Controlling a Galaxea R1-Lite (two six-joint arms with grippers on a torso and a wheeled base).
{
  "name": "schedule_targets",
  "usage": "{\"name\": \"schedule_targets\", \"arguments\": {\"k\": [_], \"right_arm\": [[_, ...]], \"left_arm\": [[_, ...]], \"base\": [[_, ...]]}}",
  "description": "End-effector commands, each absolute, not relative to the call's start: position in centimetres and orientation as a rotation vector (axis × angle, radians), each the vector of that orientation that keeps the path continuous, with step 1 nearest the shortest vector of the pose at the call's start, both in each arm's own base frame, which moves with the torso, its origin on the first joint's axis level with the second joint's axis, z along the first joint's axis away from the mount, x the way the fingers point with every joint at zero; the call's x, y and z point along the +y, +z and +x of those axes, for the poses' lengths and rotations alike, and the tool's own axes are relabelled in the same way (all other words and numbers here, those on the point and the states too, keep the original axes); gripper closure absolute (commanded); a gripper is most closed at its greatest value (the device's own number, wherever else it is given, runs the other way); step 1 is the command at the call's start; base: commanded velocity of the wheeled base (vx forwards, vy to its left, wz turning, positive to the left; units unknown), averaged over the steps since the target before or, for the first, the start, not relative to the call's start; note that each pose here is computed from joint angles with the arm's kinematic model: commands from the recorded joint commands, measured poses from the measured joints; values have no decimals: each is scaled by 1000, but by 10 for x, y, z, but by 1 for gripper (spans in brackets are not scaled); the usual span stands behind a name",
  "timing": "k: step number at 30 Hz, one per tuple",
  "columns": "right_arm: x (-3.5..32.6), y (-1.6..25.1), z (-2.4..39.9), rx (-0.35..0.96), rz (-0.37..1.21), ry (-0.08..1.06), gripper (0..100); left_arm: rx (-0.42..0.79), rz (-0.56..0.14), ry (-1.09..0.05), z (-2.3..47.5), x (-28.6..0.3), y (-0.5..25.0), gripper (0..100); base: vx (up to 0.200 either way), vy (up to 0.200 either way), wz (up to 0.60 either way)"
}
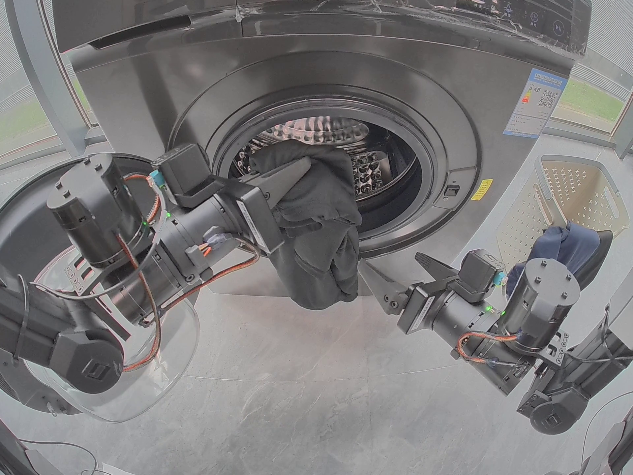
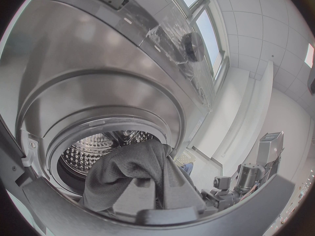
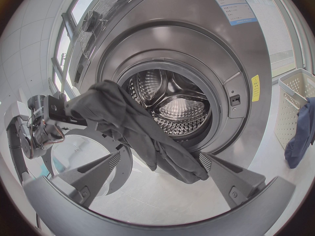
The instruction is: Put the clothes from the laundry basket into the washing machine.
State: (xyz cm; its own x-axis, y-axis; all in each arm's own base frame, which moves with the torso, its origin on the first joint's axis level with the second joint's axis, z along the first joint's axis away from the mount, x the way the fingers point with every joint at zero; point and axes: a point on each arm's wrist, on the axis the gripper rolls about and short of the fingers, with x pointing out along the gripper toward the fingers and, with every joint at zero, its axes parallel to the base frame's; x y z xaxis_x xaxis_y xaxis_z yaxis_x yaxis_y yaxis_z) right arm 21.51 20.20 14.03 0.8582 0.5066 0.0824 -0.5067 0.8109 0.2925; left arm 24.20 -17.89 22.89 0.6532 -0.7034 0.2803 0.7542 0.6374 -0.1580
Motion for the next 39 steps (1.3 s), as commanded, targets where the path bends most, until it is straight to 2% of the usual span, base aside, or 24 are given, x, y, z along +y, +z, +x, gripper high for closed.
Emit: {"name": "schedule_targets", "arguments": {"k": [1, 6, 18, 39], "right_arm": [[205, 134, 220, 11, 293, 536, 0], [204, 136, 229, -7, 301, 516, 0], [208, 136, 242, -29, 291, 498, 0], [217, 121, 261, -27, 276, 497, 0]], "left_arm": [[-212, -298, -851, 232, -175, 236, 100], [-209, -308, -872, 219, -170, 241, 100], [-109, -287, -890, 218, -179, 220, 100], [-118, -292, -905, 214, -178, 223, 100]], "base": [[0, 0, 0], [0, 0, 0], [0, 0, 0], [0, 0, 0]]}}
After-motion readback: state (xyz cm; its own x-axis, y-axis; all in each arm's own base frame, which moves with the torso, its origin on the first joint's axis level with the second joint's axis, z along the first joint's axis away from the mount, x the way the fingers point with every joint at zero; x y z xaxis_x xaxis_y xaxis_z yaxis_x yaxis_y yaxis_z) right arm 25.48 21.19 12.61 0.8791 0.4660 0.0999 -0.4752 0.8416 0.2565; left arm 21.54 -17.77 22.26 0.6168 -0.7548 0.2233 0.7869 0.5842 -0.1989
